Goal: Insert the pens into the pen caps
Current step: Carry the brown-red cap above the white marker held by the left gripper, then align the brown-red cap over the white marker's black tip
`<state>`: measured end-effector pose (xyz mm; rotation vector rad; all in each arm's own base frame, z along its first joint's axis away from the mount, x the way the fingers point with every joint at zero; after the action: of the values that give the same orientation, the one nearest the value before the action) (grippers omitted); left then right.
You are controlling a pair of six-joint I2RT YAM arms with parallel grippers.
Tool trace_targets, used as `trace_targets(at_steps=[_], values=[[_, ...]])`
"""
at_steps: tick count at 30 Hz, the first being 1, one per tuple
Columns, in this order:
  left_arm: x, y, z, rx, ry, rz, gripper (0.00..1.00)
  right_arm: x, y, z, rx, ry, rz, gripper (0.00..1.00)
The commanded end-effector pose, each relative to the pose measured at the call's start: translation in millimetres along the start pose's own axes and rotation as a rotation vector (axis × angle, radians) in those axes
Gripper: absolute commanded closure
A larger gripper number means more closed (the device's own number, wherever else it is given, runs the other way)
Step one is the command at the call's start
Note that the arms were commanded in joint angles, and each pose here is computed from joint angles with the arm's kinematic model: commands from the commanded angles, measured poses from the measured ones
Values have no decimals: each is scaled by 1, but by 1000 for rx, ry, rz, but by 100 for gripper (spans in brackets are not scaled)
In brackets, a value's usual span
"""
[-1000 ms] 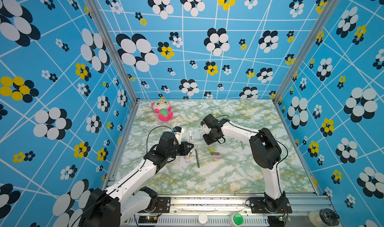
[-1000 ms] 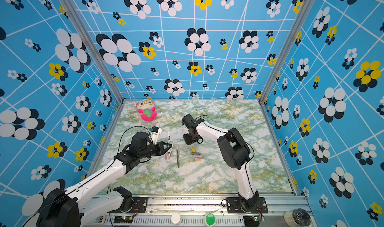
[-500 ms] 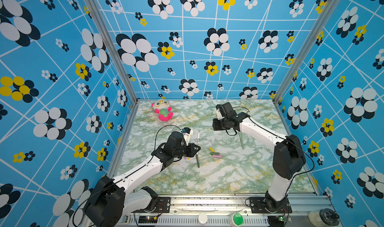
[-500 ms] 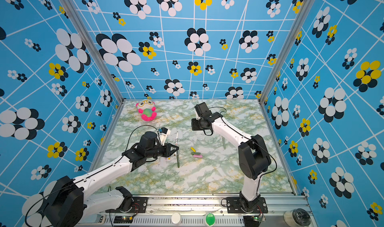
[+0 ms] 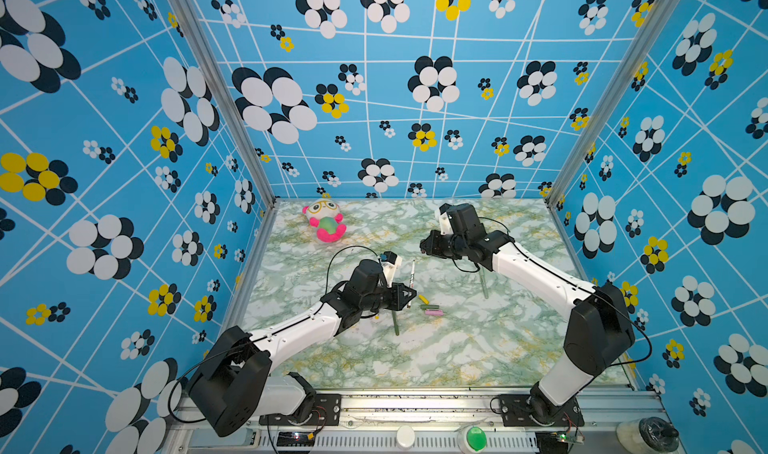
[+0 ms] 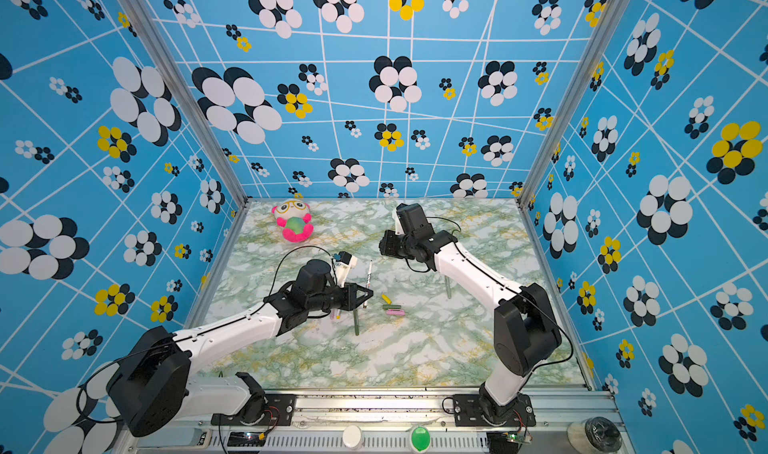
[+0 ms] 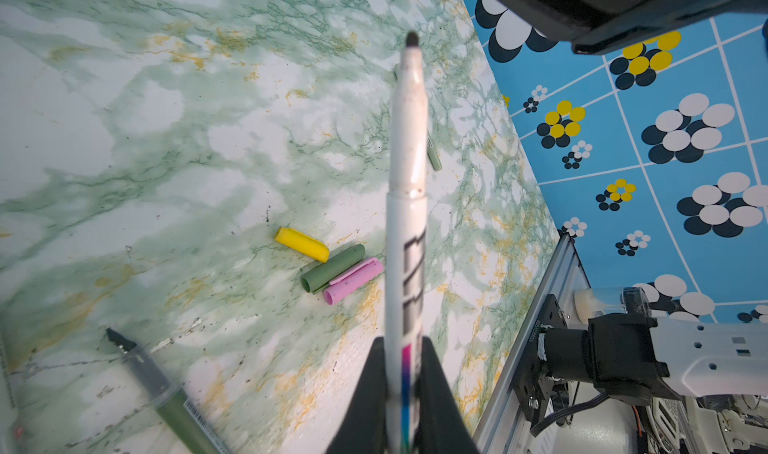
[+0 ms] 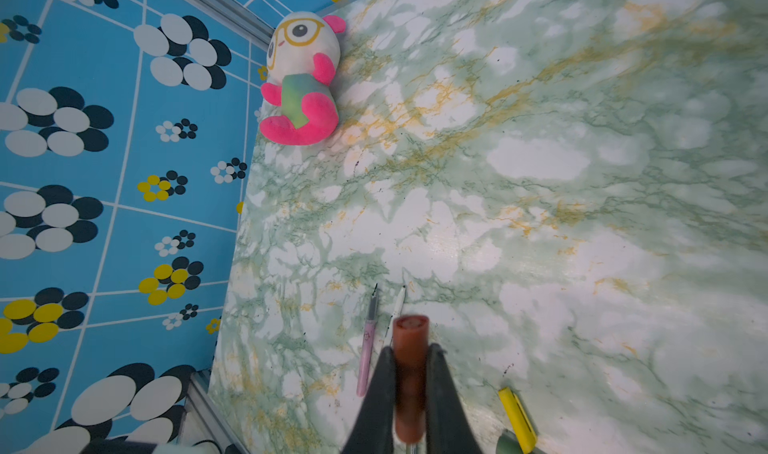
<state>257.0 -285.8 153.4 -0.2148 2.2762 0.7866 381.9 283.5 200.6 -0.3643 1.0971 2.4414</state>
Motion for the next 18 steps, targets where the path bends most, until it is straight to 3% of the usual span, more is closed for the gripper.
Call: trace_targets(at_steps=[1,18], values=[[-20,-1,-10,16,-19,-53,100,2,7,13,-79,-47,13,90],[-20,-3,-9,12,-25,-47,100,5,6,28,-168,-88,44,90]])
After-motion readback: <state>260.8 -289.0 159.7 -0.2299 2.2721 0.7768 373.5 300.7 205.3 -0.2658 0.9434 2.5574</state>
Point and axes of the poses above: each gripper's point midway between its finger pads, its own y axis back along the fingers, its own z axis along the line the jaws close on, x = y × z, the point moved 1 cm from there along y, back along the fingers, and after that the axes turned 10 degrees about -y, right-handed, at the moved point
